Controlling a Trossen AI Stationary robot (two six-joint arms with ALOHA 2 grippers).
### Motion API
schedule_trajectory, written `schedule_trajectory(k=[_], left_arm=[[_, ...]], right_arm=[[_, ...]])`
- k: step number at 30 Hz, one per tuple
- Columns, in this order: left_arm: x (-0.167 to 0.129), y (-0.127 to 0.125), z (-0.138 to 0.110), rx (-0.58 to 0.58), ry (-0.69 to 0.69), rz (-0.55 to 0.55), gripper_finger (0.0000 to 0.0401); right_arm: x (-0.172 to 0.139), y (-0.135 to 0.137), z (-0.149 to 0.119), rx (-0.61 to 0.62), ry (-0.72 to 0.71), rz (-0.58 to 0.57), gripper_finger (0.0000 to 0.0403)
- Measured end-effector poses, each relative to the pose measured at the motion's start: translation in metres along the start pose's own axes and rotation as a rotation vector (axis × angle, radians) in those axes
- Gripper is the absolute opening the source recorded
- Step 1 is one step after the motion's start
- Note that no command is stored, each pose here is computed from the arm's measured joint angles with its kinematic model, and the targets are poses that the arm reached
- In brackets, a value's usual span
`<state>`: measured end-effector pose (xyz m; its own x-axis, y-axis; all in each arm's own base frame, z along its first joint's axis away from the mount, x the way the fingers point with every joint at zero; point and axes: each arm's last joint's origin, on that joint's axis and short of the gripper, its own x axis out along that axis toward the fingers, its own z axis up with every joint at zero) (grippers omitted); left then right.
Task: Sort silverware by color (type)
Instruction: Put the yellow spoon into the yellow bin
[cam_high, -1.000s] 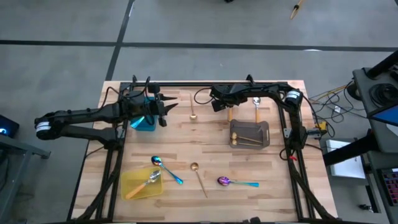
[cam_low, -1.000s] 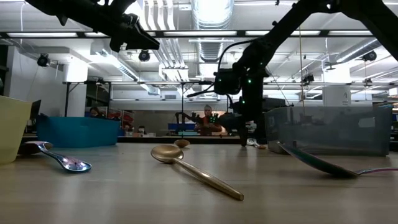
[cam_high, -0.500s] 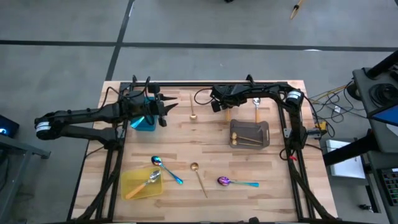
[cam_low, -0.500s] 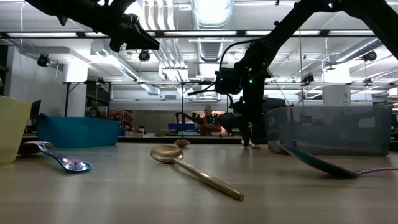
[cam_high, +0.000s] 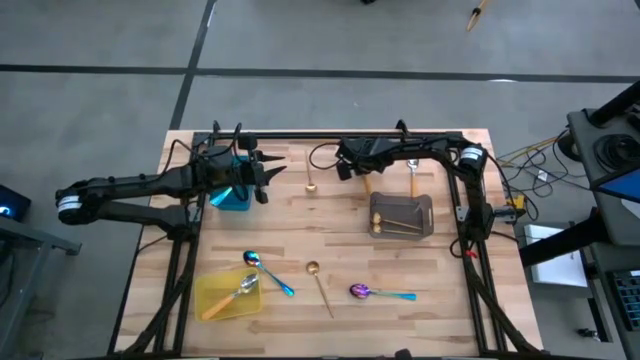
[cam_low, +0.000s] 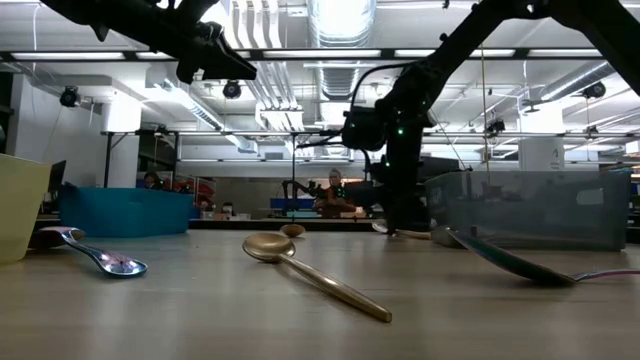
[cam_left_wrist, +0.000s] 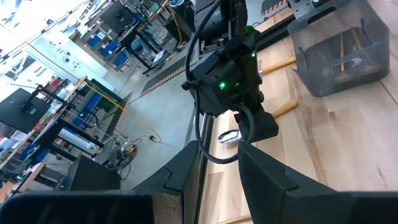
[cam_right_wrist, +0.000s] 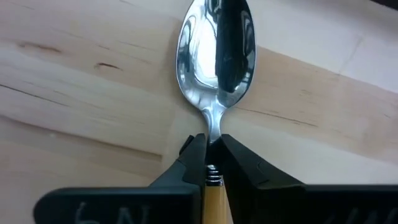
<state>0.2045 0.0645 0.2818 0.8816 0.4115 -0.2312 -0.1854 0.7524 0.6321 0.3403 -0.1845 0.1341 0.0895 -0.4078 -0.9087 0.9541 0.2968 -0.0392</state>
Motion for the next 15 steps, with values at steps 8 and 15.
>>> schedule_trajectory(k=[8,15], left_arm=[[0.000,0.000,0.000,0.000,0.000,0.000,0.0093],[0.000,0.000,0.000,0.000,-0.001,-0.001,0.0093]], right_arm=[[-0.018,0.002,0.006,-0.048,-0.069,0.044,0.0023],[-0.055,0.010,0.012,-0.117,-0.220,0.110,0.0018]])
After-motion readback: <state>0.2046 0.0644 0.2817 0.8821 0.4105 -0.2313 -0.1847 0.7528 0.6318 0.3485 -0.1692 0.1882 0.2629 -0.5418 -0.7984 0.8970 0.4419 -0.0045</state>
